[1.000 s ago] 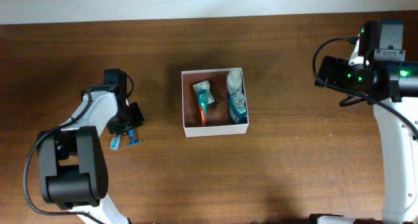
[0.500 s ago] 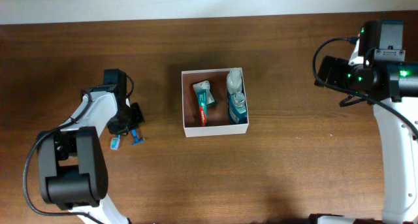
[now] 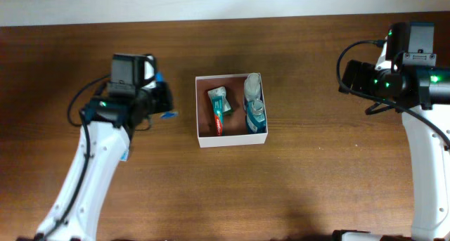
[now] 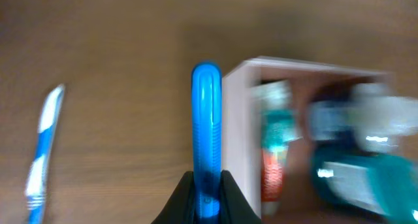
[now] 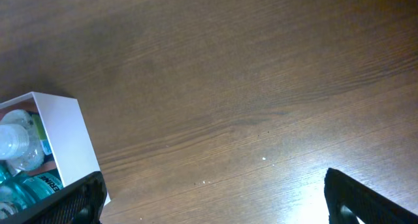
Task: Pack container
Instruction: 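Carry the blue stick into the box and release it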
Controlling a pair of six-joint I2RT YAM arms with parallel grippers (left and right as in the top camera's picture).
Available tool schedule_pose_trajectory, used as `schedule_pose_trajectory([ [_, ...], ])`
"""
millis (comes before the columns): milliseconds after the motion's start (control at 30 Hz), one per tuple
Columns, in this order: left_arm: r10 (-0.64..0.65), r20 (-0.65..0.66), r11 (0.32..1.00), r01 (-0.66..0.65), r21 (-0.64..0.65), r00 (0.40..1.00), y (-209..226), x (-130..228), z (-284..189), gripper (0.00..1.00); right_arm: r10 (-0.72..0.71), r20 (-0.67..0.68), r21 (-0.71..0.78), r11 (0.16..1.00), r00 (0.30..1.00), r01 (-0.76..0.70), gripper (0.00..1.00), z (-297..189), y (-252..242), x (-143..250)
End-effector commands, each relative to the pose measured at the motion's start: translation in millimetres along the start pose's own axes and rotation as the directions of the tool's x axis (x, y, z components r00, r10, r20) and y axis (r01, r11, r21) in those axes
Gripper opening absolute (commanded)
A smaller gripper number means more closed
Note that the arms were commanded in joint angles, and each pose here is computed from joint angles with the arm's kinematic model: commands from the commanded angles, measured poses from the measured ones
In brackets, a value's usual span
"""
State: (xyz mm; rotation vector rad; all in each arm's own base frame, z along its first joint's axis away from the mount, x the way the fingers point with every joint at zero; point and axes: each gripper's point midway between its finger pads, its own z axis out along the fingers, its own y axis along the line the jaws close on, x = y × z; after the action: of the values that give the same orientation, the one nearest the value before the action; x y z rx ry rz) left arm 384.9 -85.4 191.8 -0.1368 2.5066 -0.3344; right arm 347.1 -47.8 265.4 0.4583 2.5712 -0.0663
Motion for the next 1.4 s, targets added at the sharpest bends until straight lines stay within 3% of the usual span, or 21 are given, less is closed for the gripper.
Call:
schedule_pose_trajectory([
  [0, 0.004, 0.036, 0.996, -0.007, 0.092, 0.999, -41, -3, -10, 0.00, 0.011, 0.010, 0.005, 1.000, 1.000, -0.011, 0.98, -1, -2, -3],
  [167, 0.045, 0.068, 0.983, -0.056, 0.177, 0.997, -87, 0, -7, 0.01, 0.011, 0.010, 0.005, 1.000, 1.000, -0.011, 0.98, -1, -2, -3],
  [467, 0.098, 0.030, 0.980, -0.102, 0.172, 0.995, -116, 18, 9, 0.00, 0.011, 0.010, 0.005, 1.000, 1.000, -0.011, 0.98, -1, -2, -3],
  [933, 0.117, -0.097, 0.993, -0.119, -0.016, 0.988, -96, 29, 67, 0.01, 0.011, 0.010, 0.005, 1.000, 1.000, -0.011, 0.99, -1, -2, -3],
  [1367, 0.119, -0.146, 0.987, -0.133, -0.090, 0.982, -81, 45, 115, 0.02, 0.011, 0.010, 0.005, 1.000, 1.000, -0.011, 0.98, -1, -2, -3],
])
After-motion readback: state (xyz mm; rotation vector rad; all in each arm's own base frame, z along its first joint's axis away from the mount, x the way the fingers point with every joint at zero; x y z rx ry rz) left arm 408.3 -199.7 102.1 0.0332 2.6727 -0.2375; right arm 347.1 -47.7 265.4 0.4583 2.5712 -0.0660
